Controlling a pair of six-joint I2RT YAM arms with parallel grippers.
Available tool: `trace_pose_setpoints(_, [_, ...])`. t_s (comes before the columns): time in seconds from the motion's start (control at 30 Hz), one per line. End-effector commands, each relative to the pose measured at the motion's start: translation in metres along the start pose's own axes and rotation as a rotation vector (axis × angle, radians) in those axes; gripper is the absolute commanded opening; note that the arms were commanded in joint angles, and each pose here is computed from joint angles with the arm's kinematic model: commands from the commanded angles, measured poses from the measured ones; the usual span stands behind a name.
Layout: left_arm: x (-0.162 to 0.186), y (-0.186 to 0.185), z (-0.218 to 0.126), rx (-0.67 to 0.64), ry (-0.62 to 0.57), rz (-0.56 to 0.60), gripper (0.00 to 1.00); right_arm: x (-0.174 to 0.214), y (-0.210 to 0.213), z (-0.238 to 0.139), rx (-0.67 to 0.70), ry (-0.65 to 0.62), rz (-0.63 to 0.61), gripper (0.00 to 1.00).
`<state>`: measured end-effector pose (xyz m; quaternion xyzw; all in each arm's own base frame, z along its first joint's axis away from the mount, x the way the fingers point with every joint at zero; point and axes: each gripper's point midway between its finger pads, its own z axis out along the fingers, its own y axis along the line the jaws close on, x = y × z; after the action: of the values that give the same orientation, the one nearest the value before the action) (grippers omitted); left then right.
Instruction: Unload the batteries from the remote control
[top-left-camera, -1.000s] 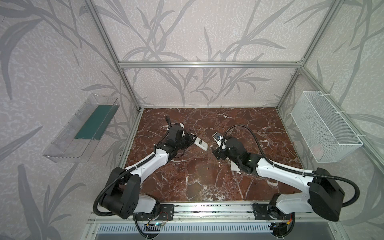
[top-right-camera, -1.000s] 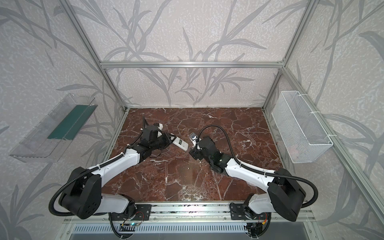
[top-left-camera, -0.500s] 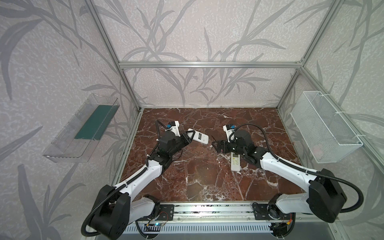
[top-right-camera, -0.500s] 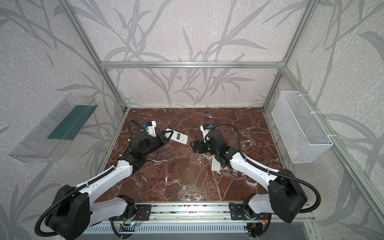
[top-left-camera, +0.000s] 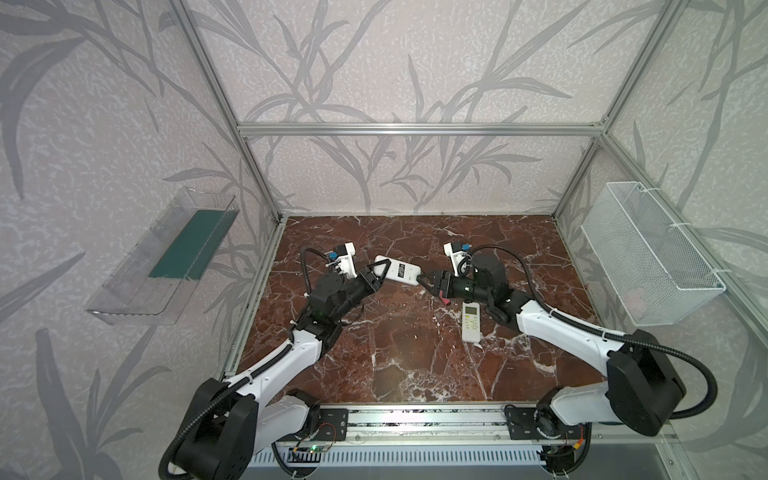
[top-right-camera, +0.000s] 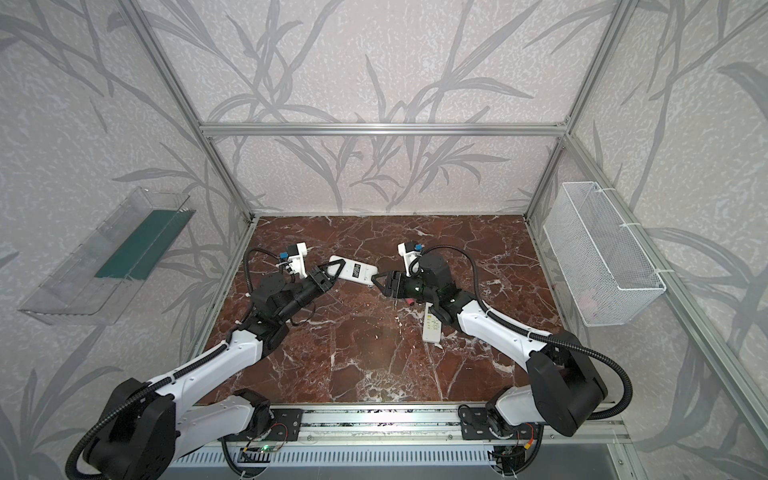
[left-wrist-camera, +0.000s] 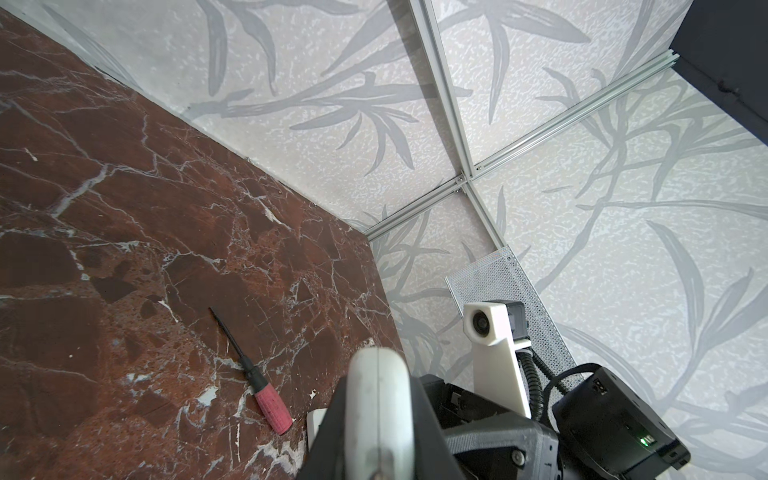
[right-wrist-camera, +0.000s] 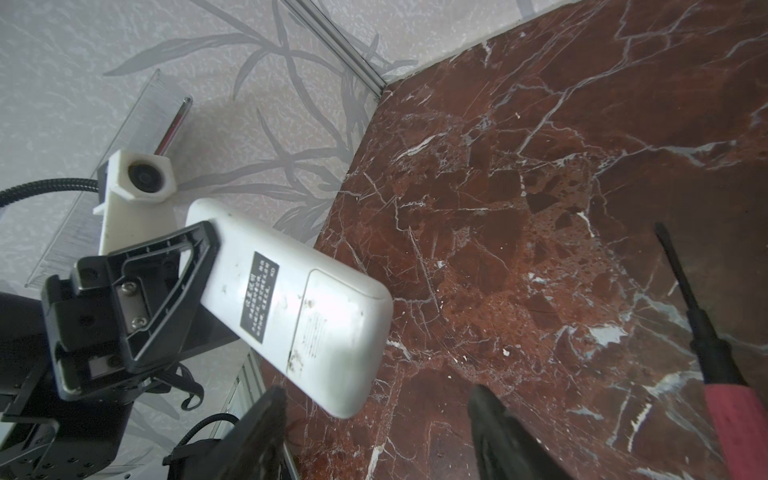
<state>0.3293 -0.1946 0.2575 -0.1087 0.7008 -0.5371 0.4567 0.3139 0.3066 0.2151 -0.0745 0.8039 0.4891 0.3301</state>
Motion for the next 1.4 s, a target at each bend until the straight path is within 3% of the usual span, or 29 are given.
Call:
trace_pose_setpoints(0.0, [-0.009,-0.025,-0.004,0.111,-0.032,-0.026,0.0,-0.021,0.028,0.003,-0.118,-0.036,-0.005,0.66])
trace_pose_setpoints(0.13, [-0.01,-0.031,-0.004,0.156,-0.032,-0.057,0.0,-0.023,0.031,0.006,-0.139,-0.032,0.002,0.58])
trace_pose_setpoints(0.47, [-0.009,-0.037,-0.008,0.175,-0.026,-0.071,0.0,-0.027,0.044,0.007,-0.193,-0.02,-0.012,0.55])
trace_pose_setpoints(0.57, [-0.009,-0.038,-0.009,0.181,-0.032,-0.072,0.0,-0.028,0.047,0.008,-0.211,-0.018,-0.007,0.49])
trace_pose_setpoints(0.67, [-0.011,-0.04,-0.009,0.192,-0.036,-0.074,0.0,-0.028,0.048,0.009,-0.227,-0.014,0.006,0.37])
trace_pose_setpoints(0.9, [-0.015,-0.044,-0.008,0.224,-0.052,-0.093,0.0,-0.027,0.038,0.006,-0.236,-0.017,0.038,0.26])
trace_pose_setpoints(1.1, [-0.015,-0.045,-0.004,0.241,-0.048,-0.122,0.0,-0.027,0.036,0.002,-0.249,-0.013,0.035,0.29])
trace_pose_setpoints(1.37, [-0.013,-0.036,-0.004,0.203,-0.052,-0.12,0.0,-0.028,0.03,0.004,-0.207,-0.013,0.039,0.45])
